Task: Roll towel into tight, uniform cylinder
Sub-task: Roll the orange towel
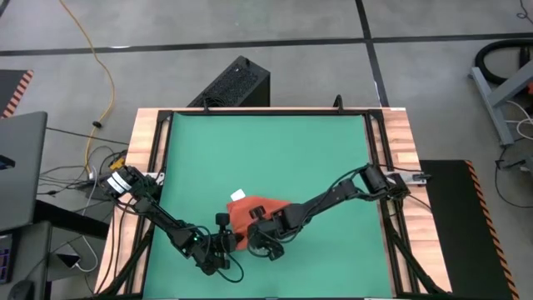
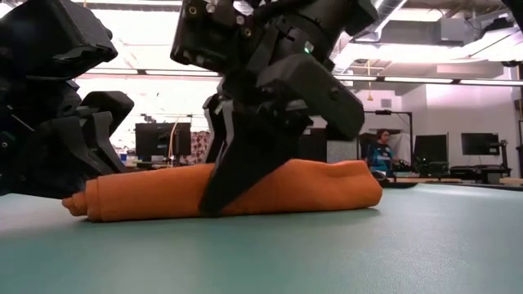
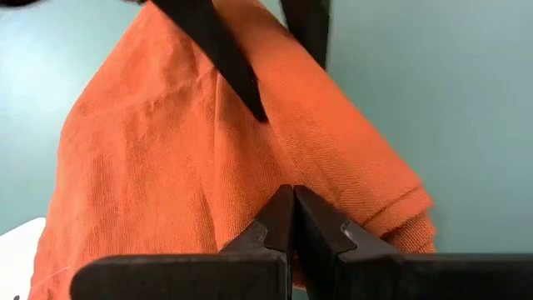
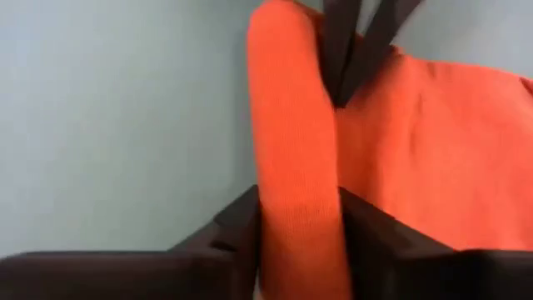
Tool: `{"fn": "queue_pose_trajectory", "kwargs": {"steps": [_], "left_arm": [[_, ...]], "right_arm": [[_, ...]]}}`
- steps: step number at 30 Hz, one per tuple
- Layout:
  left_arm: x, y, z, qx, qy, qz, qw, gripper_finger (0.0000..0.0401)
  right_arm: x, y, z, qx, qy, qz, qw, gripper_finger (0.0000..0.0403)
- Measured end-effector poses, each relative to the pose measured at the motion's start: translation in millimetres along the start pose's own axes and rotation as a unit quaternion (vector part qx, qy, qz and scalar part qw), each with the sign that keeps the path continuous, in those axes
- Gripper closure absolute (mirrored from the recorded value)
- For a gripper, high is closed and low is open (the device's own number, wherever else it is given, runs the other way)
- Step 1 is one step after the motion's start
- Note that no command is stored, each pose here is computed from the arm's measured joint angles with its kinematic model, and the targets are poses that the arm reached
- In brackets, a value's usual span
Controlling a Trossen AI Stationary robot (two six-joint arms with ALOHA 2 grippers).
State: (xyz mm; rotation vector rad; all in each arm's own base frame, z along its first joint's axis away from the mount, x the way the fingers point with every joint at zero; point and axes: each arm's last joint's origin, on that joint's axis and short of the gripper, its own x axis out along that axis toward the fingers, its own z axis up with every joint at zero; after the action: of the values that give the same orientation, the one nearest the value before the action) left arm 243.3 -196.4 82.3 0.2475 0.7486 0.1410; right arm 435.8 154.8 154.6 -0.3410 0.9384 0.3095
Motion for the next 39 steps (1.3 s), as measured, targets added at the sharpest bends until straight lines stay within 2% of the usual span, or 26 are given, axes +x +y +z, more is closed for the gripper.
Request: {"fn": "queue_pose_trajectory", "kwargs": {"steps": [7, 8, 19, 30, 39], "left_arm": [[0.1, -2.0, 3.0, -0.011, -0.01, -0.012, 1.0, 0.0401], [0.0, -2.4, 3.3, -0.012, -0.01, -0.017, 1.0, 0.0401], [-1.5, -9.8, 15.6, -0.008, -0.005, -0.066, 0.998, 0.0401], [-2.8, -14.8, 23.8, -0.001, 0.003, -0.109, 0.994, 0.0401], [-16.7, -7.4, 31.6, -0.002, 0.014, -0.129, 0.992, 0.0401]], "right_arm": [[-5.7, -1.4, 4.7, 0.006, 0.013, 0.002, 1.0, 0.0377], [-6.7, -1.6, 5.6, 0.005, 0.015, 0.002, 1.0, 0.0386], [-16.9, -14.4, 13.6, 0.042, 0.028, 0.028, 0.998, 0.0396], [-14.0, -39.5, 6.3, 0.117, 0.032, 0.101, 0.987, 0.0396], [-0.7, -46.7, -2.7, 0.134, 0.05, 0.099, 0.985, 0.0396]]}}
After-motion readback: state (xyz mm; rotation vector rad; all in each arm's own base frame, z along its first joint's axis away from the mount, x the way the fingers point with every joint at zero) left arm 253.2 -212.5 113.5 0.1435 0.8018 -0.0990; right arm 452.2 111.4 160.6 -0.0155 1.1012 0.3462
